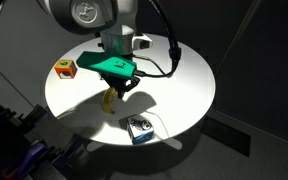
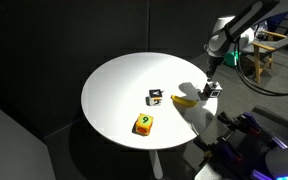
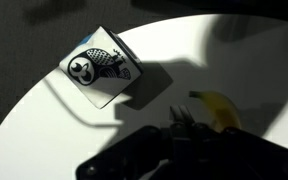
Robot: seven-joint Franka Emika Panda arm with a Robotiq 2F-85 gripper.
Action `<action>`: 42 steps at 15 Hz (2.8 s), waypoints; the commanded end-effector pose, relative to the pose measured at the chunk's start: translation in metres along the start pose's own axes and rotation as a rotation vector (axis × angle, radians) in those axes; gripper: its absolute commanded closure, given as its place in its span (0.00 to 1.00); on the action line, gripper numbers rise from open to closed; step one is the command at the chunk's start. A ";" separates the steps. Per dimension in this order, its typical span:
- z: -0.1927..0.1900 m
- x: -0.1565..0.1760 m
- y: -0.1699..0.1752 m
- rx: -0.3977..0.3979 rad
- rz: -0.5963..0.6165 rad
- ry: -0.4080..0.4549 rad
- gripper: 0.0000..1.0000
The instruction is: Pick up the block with a four on it and then put it back on the table
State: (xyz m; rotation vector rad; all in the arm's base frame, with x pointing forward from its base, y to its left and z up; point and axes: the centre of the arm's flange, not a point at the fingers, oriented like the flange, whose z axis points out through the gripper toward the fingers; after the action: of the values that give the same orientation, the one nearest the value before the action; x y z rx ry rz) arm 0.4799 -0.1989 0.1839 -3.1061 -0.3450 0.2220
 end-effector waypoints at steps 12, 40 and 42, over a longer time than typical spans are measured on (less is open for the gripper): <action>0.002 0.000 0.000 0.001 -0.001 -0.003 0.72; 0.002 0.000 0.000 0.002 -0.001 -0.003 0.72; 0.002 0.000 0.000 0.002 -0.001 -0.003 0.72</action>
State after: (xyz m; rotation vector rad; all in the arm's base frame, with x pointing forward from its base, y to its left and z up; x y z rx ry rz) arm 0.4796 -0.1985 0.1823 -3.1044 -0.3459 0.2265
